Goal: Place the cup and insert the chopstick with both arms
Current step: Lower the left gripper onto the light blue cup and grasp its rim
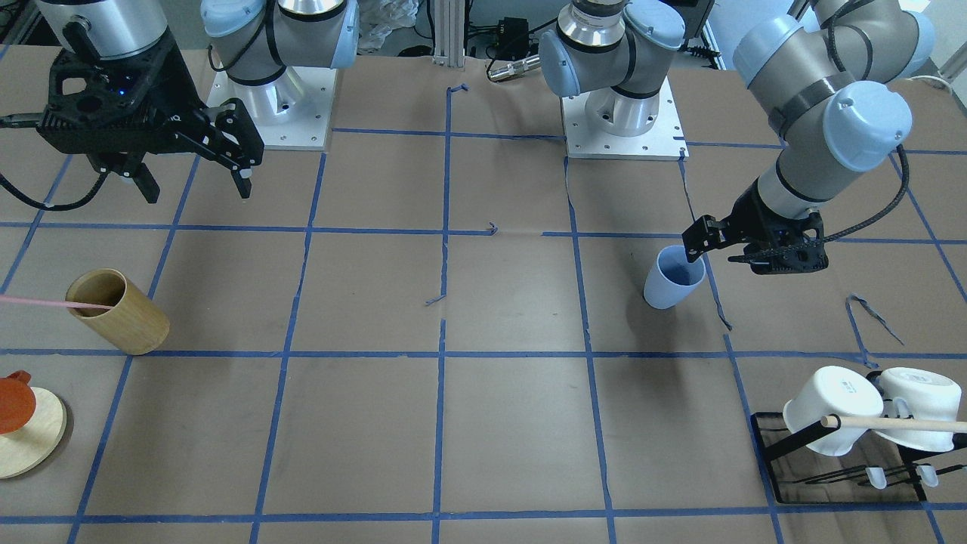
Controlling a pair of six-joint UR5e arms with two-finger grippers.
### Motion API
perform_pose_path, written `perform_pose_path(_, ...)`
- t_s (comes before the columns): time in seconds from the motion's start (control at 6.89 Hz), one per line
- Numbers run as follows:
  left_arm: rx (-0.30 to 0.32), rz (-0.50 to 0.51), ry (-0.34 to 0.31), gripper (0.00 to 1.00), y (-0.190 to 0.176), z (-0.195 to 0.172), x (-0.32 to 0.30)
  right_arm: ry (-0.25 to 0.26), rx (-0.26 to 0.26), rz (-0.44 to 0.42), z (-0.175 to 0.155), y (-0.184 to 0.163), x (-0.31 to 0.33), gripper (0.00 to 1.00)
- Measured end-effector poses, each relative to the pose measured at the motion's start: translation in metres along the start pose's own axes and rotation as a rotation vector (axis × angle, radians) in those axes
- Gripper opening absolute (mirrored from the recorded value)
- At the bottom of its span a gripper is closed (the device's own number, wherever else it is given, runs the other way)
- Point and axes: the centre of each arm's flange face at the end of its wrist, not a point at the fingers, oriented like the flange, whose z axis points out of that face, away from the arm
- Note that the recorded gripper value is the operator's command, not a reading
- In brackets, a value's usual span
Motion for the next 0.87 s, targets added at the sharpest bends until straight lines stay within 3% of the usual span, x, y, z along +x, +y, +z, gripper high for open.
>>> perform_pose_path(0.44,0.031,-0.008,-0.008,0.95,-0.005,0.022,-0.004,0.004,0.015,-0.006,-0.001,-0.002,0.001,1.0)
perform_pose_path(0.58,0.028,-0.008,0.008,0.8,-0.006,0.029,-0.003,0.005,0.016,-0.003,-0.001,-0.003,0.004,1.0)
perform_pose_path(0.73,0.015,-0.008,0.034,0.25,-0.003,0.039,0.0,0.007,0.015,0.0,-0.001,-0.003,0.006,1.0)
perform_pose_path(0.87,-0.001,-0.006,0.049,0.1,0.0,0.048,0.002,0.007,0.014,0.001,0.0,-0.003,0.007,1.0)
